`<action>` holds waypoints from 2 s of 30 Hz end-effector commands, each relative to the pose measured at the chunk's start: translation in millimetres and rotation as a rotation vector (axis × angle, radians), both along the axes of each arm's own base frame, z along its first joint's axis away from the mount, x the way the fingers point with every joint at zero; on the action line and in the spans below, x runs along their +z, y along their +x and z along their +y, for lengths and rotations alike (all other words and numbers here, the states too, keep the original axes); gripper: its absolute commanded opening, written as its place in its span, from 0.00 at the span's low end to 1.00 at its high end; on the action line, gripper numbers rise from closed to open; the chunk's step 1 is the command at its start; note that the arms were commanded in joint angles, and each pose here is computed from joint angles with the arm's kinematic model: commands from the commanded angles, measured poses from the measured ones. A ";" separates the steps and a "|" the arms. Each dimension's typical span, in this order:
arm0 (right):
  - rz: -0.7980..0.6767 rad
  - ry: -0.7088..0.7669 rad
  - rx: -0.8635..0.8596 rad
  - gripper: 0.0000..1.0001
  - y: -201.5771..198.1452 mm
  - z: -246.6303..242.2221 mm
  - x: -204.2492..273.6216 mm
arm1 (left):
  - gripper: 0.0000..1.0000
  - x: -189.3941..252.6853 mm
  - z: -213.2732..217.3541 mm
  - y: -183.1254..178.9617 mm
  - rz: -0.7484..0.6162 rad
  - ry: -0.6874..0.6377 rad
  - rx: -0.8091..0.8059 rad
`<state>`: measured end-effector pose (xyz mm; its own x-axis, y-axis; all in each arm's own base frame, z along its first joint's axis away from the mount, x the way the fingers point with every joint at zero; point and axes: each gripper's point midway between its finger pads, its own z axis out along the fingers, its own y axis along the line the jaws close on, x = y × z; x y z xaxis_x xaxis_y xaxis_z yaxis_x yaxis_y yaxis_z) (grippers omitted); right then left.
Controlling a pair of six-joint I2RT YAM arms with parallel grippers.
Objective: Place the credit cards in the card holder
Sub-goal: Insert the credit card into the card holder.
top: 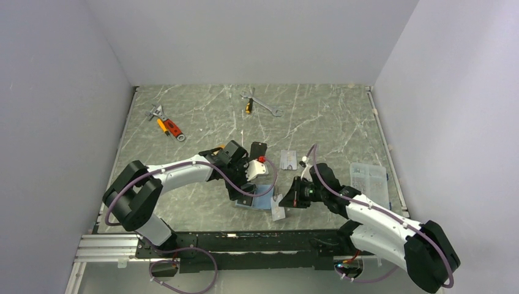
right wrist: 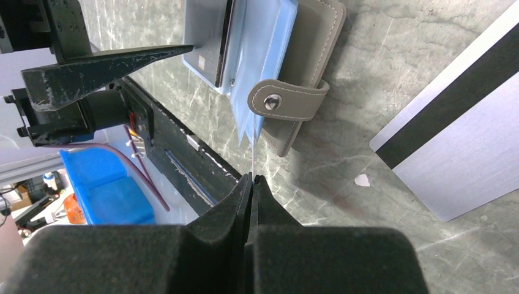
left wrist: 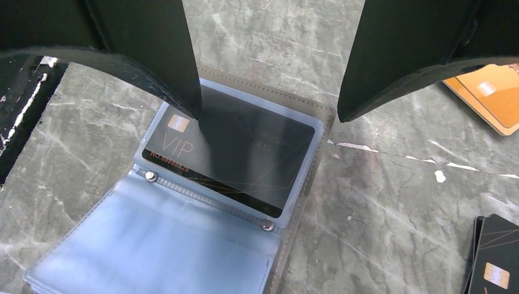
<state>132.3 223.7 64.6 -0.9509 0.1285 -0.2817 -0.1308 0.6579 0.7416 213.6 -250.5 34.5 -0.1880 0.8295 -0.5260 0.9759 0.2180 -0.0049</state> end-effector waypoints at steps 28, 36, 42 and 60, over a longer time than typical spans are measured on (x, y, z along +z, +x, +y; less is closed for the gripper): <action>-0.076 0.114 0.082 0.00 31.6 65.6 26.2 | 0.87 53.8 6.9 15.8 -0.050 -0.166 -0.070; -0.075 0.080 0.080 0.00 51.8 80.0 16.7 | 0.90 66.5 14.8 15.7 -0.110 -0.205 -0.209; -0.042 0.032 0.088 0.00 59.3 85.3 3.8 | 0.92 68.5 3.0 17.6 -0.124 -0.202 -0.294; -0.048 0.036 -0.048 0.00 61.8 69.5 -1.9 | 0.84 3.2 -8.7 -9.7 -0.166 -0.018 -0.447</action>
<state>183.7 296.3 46.6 -0.9607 0.0935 -0.2612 -0.1368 0.6595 0.7392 191.5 -255.2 36.8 0.2109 0.8038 -0.5562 0.9762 -0.2025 0.0774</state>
